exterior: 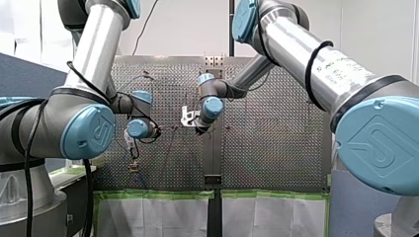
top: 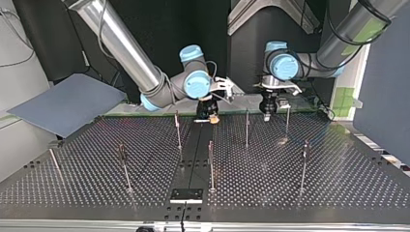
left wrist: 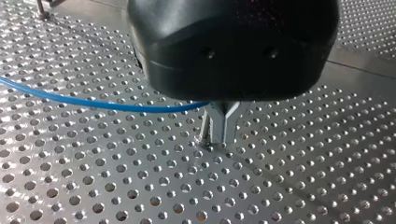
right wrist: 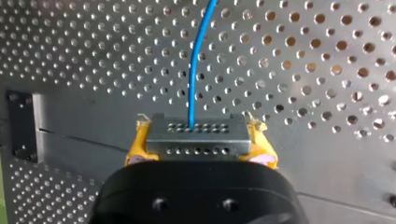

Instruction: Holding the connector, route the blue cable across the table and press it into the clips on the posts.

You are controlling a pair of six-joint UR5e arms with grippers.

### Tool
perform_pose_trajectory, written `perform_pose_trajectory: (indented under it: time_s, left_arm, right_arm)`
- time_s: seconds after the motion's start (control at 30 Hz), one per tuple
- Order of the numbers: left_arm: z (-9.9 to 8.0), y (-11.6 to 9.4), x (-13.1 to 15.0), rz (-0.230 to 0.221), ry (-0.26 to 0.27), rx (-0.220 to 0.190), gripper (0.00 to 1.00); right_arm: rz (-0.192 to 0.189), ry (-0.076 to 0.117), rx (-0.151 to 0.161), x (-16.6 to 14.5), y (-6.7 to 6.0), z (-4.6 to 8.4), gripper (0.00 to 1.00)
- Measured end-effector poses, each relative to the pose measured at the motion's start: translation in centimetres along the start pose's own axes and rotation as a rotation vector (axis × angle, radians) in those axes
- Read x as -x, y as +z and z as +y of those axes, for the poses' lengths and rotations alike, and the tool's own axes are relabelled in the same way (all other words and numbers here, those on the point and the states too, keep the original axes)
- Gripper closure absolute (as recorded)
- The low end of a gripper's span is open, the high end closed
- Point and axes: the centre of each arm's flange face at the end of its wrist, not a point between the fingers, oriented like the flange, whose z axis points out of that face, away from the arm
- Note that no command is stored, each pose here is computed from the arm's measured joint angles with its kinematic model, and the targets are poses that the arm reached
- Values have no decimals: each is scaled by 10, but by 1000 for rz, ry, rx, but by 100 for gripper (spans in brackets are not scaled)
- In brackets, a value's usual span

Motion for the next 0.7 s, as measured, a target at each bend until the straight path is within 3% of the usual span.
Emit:
perform_pose_trajectory:
  time_s: [0.3,0.5,0.7]
  left_arm:
    - [-3,4,5,5,-3,-26,100]
    - [-7,-4,20,11,-12,-28,100]
    - [-12,-20,30,25,-12,-29,100]
  right_arm:
    - [20,2,0,-7,6,12,100]
    - [51,-11,-8,-24,7,7,100]
    - [48,-19,-19,-25,4,-1,100]
